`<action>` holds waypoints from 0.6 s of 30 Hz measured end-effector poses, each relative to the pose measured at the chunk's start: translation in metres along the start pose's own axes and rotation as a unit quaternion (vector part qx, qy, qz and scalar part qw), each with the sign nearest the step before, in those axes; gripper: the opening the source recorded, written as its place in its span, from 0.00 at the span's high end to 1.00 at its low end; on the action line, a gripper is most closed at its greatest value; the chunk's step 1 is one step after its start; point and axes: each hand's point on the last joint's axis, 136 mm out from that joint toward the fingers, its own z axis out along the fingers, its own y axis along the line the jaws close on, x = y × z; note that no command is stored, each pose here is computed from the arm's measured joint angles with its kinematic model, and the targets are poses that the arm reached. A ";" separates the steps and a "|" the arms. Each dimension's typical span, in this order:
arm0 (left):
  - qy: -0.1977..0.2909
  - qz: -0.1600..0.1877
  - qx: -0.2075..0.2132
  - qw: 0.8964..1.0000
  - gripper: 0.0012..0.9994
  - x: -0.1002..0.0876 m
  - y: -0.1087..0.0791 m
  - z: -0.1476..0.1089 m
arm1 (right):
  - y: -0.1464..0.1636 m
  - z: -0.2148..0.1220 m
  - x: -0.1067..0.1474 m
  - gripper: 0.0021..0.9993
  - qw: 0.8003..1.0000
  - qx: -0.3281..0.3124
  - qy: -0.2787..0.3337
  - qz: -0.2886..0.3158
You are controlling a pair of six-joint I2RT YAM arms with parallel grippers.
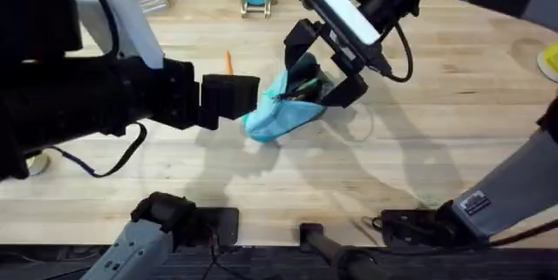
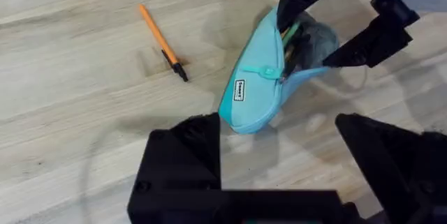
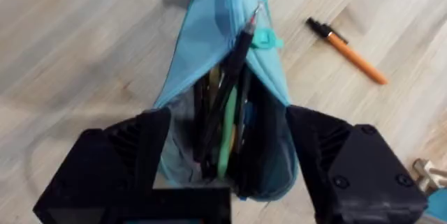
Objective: Unzip the bag, pick up the pens from the table one at a time and place them inside, then zip the bag closed.
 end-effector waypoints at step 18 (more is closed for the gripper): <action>0.000 0.000 0.000 1.000 0.00 0.000 0.000 0.000 | -0.024 -0.008 -0.047 0.00 0.988 0.070 -0.139 0.001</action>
